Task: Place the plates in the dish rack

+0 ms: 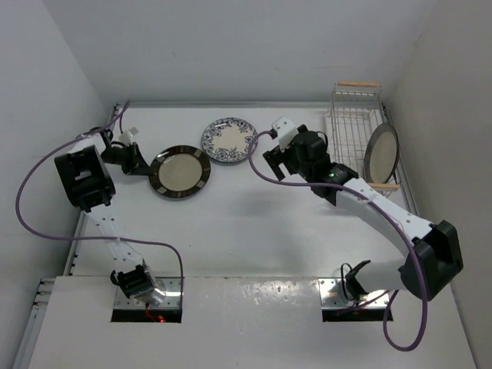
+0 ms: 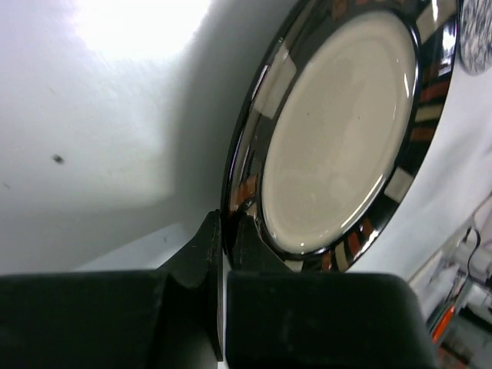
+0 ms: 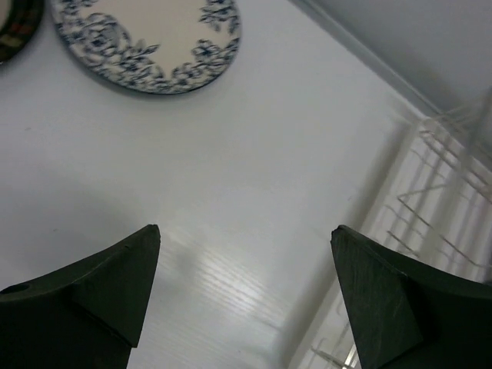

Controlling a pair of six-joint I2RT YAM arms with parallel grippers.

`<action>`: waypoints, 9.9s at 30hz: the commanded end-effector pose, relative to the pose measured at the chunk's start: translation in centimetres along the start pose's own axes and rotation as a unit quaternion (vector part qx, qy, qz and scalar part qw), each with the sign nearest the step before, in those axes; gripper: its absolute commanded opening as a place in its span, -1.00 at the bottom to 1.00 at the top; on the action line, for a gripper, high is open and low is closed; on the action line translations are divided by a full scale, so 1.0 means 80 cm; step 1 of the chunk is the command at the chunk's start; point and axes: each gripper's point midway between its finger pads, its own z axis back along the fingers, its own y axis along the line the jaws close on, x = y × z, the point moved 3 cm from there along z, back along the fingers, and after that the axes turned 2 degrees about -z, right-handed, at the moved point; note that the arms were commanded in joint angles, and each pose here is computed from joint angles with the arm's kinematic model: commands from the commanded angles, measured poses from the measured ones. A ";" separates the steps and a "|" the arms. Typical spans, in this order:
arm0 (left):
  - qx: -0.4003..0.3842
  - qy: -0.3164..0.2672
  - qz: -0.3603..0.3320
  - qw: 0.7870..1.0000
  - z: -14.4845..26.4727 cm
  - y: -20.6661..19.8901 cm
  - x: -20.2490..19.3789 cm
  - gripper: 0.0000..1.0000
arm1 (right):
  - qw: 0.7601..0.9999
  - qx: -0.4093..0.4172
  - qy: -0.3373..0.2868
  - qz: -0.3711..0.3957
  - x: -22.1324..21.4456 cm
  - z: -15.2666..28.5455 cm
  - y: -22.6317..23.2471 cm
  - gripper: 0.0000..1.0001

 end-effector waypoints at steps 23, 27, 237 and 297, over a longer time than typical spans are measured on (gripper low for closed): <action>-0.124 0.033 -0.516 0.847 0.034 -0.320 -0.068 -1.00 | 0.848 0.450 0.023 -0.279 -0.008 -0.118 0.239 0.55; -0.131 0.034 -0.515 0.846 0.034 -0.326 -0.074 -1.00 | 0.831 0.459 0.023 -0.313 -0.010 -0.129 0.248 -0.13; 0.182 -0.041 -0.276 0.943 0.096 -0.179 -0.058 0.76 | 0.900 -0.435 -0.020 -0.007 0.043 0.100 -0.278 -1.00; 0.190 -0.027 -0.274 0.942 0.089 -0.169 -0.059 0.76 | 0.961 0.066 -0.228 -0.145 0.082 0.147 -0.104 0.98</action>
